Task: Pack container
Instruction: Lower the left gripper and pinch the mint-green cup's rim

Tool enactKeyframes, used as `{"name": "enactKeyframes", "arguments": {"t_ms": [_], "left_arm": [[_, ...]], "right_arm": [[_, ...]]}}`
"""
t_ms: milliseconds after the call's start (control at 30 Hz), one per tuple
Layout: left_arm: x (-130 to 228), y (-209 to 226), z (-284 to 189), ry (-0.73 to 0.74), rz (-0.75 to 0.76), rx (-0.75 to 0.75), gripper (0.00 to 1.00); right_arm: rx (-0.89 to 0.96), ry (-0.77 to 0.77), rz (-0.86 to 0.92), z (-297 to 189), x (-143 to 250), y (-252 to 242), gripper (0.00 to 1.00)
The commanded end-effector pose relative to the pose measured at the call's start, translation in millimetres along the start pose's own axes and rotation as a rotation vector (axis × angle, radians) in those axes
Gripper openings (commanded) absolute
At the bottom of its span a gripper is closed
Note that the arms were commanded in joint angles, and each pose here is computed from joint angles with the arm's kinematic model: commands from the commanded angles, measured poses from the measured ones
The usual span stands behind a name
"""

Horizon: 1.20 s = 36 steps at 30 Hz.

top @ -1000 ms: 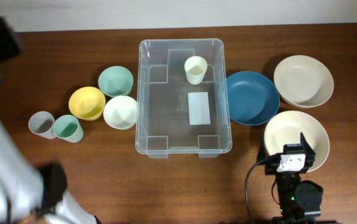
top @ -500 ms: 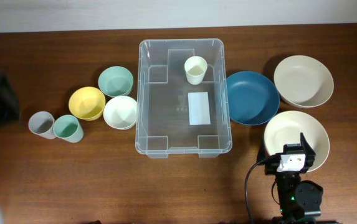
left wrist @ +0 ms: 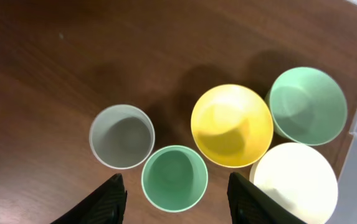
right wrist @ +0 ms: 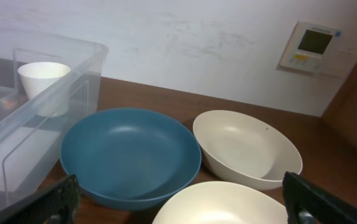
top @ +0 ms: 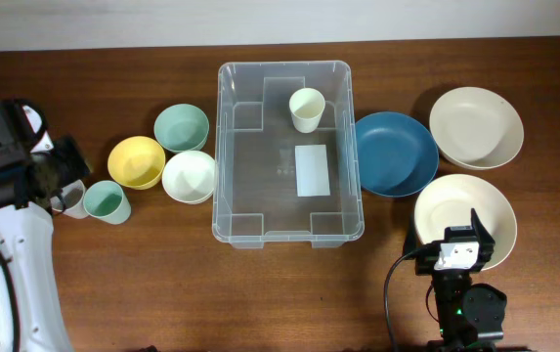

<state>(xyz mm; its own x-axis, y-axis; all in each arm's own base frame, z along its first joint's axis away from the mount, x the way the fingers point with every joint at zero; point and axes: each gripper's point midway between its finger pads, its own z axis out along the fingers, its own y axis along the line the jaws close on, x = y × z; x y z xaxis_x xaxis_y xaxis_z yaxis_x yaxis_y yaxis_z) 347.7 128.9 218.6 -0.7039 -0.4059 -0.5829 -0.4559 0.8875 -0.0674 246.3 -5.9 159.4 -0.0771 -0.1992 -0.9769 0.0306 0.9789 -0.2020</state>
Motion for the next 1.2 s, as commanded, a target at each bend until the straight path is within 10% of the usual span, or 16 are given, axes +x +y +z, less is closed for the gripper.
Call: {"name": "enactKeyframes", "arguments": {"t_ms": [0,467,1167], "left_arm": [[21.8,-15.1,30.3,0.096,-0.033,0.095,0.54],[84.9,-28.3,103.1,0.406,-0.028,0.115,0.46],[106.6,-41.4,114.9,0.461,0.066,0.053,0.42]], "right_arm": [[0.021,0.009,-0.003,0.0,3.5,-3.8,0.99],[0.021,0.009,-0.003,0.0,3.5,-3.8,0.99],[0.021,0.009,-0.003,0.0,3.4,-3.8,0.99]]}}
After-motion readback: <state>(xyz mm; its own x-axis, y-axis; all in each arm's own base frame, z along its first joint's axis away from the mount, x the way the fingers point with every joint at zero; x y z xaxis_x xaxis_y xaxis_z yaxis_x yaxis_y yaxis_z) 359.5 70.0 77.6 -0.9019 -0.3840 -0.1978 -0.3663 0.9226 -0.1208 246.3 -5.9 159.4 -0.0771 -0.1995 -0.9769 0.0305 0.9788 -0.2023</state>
